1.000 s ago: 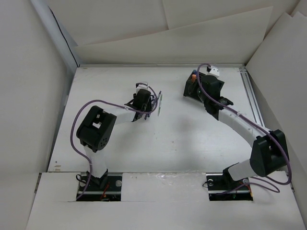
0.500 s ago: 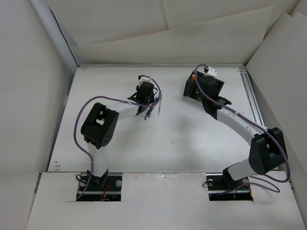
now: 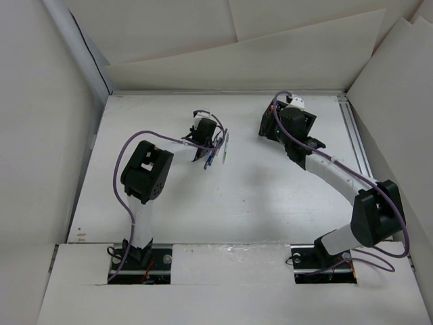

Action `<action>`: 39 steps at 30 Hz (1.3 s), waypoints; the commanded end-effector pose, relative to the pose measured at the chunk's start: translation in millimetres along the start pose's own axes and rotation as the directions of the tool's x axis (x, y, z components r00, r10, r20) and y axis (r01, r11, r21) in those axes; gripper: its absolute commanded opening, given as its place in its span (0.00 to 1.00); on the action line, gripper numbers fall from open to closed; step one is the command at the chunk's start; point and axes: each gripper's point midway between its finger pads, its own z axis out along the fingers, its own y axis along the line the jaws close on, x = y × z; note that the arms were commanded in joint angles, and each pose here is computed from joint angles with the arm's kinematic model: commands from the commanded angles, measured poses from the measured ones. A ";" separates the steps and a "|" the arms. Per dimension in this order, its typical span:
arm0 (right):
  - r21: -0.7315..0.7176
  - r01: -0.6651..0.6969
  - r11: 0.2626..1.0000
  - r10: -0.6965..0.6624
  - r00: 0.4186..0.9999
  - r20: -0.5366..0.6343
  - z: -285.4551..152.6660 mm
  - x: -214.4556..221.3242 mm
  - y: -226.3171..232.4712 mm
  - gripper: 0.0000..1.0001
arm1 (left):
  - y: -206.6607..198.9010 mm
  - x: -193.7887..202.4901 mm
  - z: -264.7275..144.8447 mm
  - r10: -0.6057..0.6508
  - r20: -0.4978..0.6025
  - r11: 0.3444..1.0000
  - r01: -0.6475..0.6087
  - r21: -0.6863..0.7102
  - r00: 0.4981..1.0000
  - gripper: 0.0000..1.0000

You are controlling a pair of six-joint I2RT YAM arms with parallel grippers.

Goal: Sort the stationery into containers
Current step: Pick up the pen from the center of the board.

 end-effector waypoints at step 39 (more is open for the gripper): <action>-0.479 -0.134 0.868 0.003 0.965 -0.264 -36.6 40.3 133.5 0.91 | -77.9 -39.4 -255.1 -0.234 0.147 0.516 -0.006 0.856 0.961 0.00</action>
